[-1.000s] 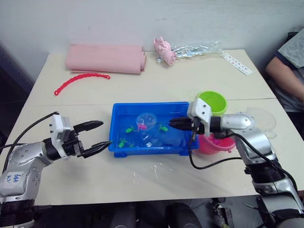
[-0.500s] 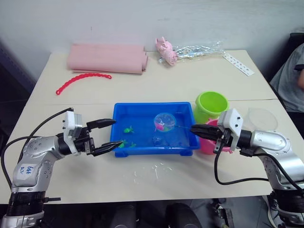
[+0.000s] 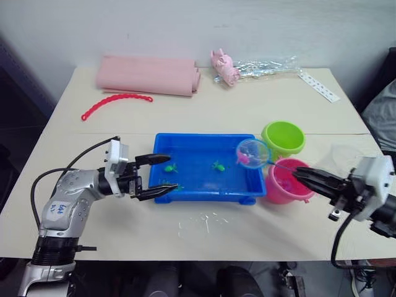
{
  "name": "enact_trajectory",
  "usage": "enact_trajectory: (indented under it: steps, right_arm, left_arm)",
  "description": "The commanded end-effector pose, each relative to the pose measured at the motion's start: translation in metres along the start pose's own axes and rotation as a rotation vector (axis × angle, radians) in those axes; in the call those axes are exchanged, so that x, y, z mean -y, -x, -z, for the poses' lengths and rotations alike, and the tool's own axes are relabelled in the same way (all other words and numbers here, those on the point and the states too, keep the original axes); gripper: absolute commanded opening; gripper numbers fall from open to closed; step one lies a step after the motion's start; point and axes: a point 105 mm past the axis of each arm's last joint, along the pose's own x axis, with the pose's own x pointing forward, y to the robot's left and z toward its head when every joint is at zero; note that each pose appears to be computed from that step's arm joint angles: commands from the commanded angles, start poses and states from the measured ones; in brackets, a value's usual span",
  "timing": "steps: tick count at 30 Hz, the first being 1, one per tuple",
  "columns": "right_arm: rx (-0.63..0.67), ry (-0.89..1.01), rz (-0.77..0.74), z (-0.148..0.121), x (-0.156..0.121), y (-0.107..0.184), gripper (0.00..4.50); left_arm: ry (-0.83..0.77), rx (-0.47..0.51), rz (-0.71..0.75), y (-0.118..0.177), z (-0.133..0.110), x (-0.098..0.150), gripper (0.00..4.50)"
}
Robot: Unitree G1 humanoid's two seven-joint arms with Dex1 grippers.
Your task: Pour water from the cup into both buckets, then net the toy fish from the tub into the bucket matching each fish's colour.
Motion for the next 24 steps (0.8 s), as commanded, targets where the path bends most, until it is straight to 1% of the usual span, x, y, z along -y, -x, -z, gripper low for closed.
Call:
enact_trajectory:
  steps: [1, 6, 8, 11, 16, 18, 20, 23, 24]
  right_arm:
    - [-0.057, 0.109, 0.136, -0.008, 0.013, 0.030, 0.00]
    - [-0.163, 0.234, 0.266, 0.004, 0.025, 0.057, 0.00]
    - [-0.194, 0.271, 0.277, 0.009, 0.024, 0.062, 0.00]
    - [-0.267, 0.380, 0.295, 0.022, 0.023, 0.070, 0.00]
    - [-0.342, 0.587, 0.255, 0.036, 0.012, 0.069, 0.00]
    - [-0.341, 0.745, 0.245, 0.033, 0.009, 0.065, 0.00]
    - [-0.380, 0.894, 0.267, 0.033, 0.012, 0.064, 0.00]
    - [-0.397, 1.007, 0.245, 0.035, 0.009, 0.060, 0.00]
    - [-0.405, 1.039, 0.265, 0.035, 0.011, 0.059, 0.00]
  left_arm:
    - [-0.026, 0.045, 0.088, -0.018, -0.013, 0.006, 4.49]
    - [-0.022, 0.061, 0.135, -0.033, -0.014, 0.004, 4.49]
    - [-0.020, 0.060, 0.144, -0.035, -0.013, 0.004, 4.49]
    - [-0.017, 0.060, 0.153, -0.038, -0.011, 0.003, 4.49]
    - [-0.014, 0.061, 0.161, -0.041, -0.008, 0.003, 4.49]
    - [-0.011, 0.065, 0.160, -0.040, -0.007, 0.003, 4.49]
    - [-0.007, 0.075, 0.151, -0.041, -0.006, 0.003, 4.49]
    - [-0.008, 0.084, 0.148, -0.044, -0.005, 0.001, 4.49]
    - [-0.009, 0.088, 0.148, -0.045, -0.005, 0.000, 4.49]
